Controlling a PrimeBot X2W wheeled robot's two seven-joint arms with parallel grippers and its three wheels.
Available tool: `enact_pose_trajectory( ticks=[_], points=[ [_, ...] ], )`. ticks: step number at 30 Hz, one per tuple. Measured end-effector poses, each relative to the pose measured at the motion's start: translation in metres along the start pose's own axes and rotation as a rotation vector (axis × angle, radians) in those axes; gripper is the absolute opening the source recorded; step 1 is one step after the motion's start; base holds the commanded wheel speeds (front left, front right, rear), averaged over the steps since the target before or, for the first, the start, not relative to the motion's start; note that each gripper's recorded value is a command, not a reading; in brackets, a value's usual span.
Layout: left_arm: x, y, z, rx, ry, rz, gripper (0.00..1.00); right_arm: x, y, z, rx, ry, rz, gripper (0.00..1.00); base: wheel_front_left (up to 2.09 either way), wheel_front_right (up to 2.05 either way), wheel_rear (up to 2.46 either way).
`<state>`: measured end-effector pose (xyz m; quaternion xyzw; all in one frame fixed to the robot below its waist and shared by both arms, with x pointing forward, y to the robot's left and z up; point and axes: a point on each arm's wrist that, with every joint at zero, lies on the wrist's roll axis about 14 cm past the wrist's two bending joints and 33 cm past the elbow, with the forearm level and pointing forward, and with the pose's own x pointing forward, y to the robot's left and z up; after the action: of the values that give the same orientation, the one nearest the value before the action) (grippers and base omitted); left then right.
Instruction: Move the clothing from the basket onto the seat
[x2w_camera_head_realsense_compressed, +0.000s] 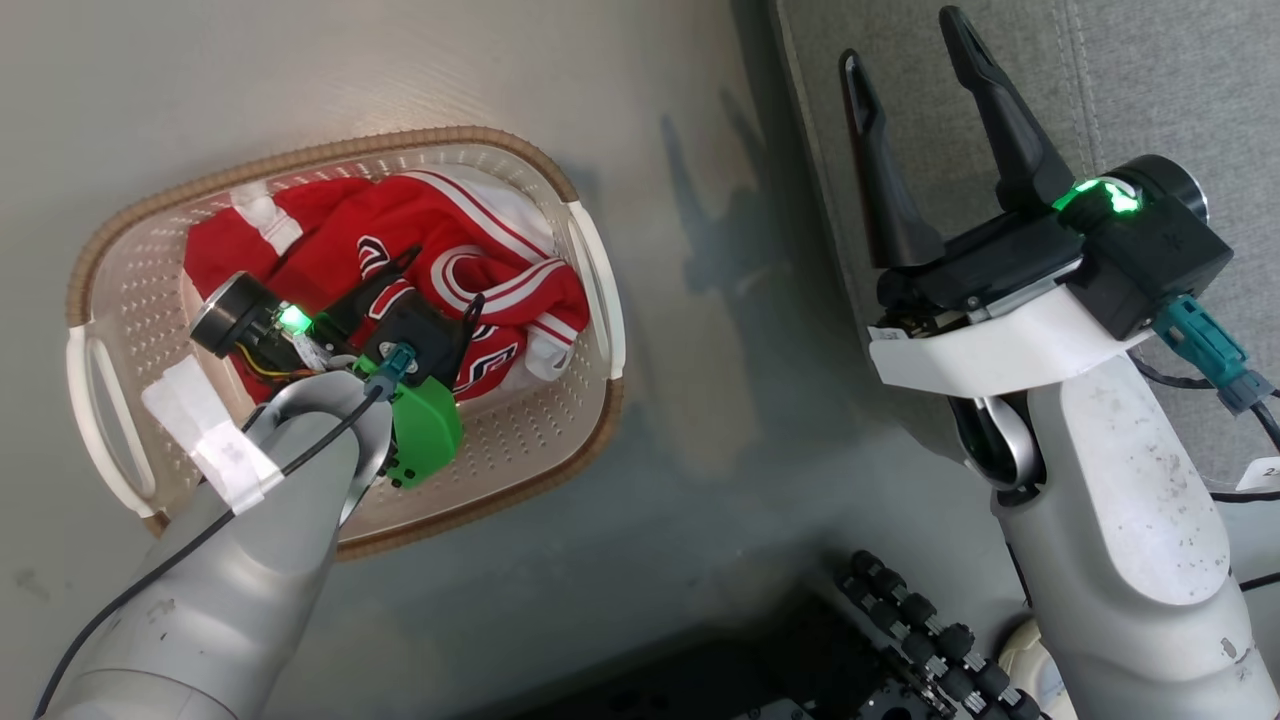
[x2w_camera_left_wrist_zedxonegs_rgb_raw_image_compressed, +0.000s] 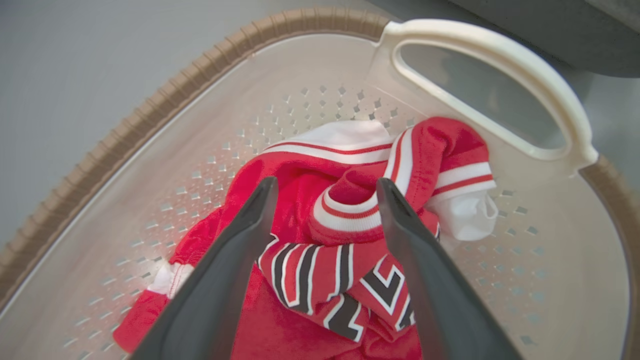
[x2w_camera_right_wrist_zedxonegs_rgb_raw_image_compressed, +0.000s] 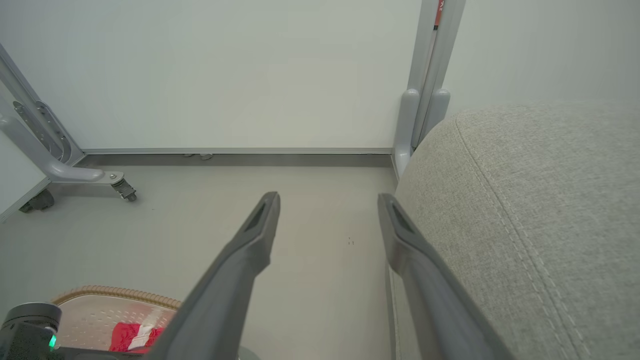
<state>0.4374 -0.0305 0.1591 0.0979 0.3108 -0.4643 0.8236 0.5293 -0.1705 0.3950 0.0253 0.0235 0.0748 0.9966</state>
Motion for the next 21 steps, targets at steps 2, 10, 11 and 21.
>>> enact_pose_trajectory(
  ticks=[2,10,11,21],
  points=[
    [0.003,-0.006,-0.009,0.012,0.024,-0.027,1.00,0.001,-0.001,-0.004,-0.002,0.006,-0.002,1.00,0.00,0.00,0.00],
    [0.007,-0.013,-0.049,0.056,0.133,-0.095,1.00,0.006,-0.002,-0.023,0.002,0.033,0.001,1.00,0.00,0.00,0.00],
    [0.008,-0.012,-0.052,0.064,0.142,-0.098,1.00,0.006,-0.002,-0.025,0.003,0.038,0.002,1.00,0.00,0.00,0.00],
    [0.014,0.001,-0.086,0.142,0.262,-0.122,1.00,0.006,-0.001,-0.052,0.007,0.086,0.006,1.00,0.00,0.00,0.00]
  ],
)
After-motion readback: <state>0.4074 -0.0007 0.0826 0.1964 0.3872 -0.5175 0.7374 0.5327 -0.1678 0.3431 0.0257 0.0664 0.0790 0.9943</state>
